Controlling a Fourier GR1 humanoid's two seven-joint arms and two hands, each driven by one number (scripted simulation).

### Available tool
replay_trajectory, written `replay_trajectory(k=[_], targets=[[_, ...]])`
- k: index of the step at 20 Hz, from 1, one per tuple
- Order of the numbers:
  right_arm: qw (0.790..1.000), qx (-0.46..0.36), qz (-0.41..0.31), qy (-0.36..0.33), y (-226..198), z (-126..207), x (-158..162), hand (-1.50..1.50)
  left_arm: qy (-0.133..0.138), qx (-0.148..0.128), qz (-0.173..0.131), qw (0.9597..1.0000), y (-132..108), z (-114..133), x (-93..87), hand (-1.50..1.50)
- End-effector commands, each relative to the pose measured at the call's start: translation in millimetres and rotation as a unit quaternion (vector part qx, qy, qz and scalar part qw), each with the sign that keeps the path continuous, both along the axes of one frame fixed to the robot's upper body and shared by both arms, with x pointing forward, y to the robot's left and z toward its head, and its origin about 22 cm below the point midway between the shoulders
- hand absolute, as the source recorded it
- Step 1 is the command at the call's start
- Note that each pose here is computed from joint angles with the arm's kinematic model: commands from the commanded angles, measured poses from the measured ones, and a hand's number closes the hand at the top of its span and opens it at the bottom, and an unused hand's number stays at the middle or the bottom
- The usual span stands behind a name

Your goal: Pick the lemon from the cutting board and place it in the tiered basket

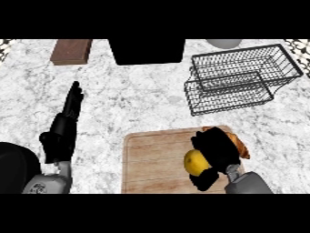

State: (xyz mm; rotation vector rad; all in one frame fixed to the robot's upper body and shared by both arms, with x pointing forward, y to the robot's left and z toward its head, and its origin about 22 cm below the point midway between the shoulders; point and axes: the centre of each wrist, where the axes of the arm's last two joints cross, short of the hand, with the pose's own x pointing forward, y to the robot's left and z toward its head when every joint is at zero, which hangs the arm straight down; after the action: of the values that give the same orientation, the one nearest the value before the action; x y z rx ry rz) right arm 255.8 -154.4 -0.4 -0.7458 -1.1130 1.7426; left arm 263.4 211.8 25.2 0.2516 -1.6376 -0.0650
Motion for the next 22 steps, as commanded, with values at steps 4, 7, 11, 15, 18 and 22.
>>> replay_trajectory(k=[4,7,11,15,18,22], targets=[[0.970,-0.051,-0.223,-0.083,21.4,33.5,-22.0,1.50,-0.003,0.000,-0.013,0.9999,-2.8,-4.5,-3.2,0.00],[0.961,-0.045,-0.241,-0.125,27.3,82.1,-31.4,1.50,-0.002,0.000,-0.023,0.9997,-4.0,11.3,11.2,0.00],[0.948,-0.013,-0.262,-0.180,32.8,138.5,-52.6,1.50,-0.004,0.001,-0.034,0.9994,4.4,13.5,6.9,0.00],[0.932,0.014,-0.277,-0.231,24.1,186.6,-78.6,1.50,0.000,-0.002,-0.025,0.9997,-8.6,-2.5,7.8,0.00],[0.925,0.042,-0.286,-0.248,5.9,221.8,-97.2,1.50,-0.007,0.001,-0.023,0.9997,-22.0,-1.8,5.0,0.00],[0.915,0.036,-0.301,-0.265,5.3,260.8,-83.3,1.50,-0.013,-0.007,-0.033,0.9993,-13.3,5.6,8.4,0.00]])
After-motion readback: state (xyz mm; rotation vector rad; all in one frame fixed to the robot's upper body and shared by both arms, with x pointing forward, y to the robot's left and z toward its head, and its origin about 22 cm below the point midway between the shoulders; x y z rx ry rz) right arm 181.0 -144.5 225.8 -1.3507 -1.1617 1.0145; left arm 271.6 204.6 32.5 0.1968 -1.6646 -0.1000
